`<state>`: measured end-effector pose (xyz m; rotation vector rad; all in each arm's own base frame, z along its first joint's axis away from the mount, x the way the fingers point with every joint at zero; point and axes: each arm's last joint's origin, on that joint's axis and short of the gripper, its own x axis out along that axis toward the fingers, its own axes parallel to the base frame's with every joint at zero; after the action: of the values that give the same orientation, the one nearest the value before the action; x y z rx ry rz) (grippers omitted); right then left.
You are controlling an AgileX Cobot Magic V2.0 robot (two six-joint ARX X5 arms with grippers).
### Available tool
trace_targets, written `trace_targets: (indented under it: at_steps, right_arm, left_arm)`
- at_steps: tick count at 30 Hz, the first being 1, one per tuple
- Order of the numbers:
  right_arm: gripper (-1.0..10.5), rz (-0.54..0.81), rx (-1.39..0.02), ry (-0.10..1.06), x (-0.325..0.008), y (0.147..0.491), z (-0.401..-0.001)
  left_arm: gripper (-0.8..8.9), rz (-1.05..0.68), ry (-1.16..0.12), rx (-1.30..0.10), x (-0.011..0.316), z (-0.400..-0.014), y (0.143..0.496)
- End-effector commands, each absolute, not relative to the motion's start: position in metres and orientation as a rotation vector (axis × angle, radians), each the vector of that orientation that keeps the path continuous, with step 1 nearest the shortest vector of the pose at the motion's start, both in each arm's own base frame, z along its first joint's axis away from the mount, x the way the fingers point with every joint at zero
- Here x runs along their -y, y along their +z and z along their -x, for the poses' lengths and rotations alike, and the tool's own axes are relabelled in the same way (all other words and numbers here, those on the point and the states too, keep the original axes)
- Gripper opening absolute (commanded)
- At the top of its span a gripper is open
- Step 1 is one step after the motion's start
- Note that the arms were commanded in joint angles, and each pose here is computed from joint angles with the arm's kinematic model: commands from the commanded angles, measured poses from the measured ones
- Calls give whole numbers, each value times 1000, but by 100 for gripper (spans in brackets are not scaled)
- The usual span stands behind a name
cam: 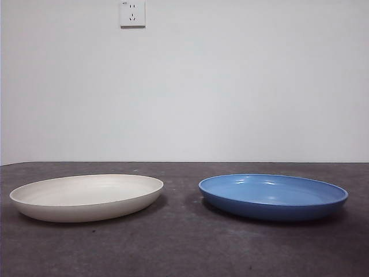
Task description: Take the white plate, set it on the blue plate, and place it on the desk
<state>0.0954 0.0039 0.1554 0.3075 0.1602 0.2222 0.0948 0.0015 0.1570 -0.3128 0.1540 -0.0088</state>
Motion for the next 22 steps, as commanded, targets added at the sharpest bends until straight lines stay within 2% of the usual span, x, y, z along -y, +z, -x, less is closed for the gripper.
trace_targets:
  at_steps: [1,7,15,18,22]
  right_arm:
    - [8,-389,-158,223,-4,157,-95]
    - [8,-428,-109,219,-4,179,-91]
    - [8,-382,-67,154,-3,232,-74]
    - [8,-354,-76,155,-3,253,-69]
    - [8,-299,-159,148,-3,281,-66]
  left_arm:
    - [15,412,8,-179,-2,-95,150]
    - [15,466,-6,-131,-1,-91,172]
    - [15,450,-62,-111,1,-78,230]
    - [15,398,-90,-143,2,-75,254]
    - [15,315,-150,-257,4,-75,281]
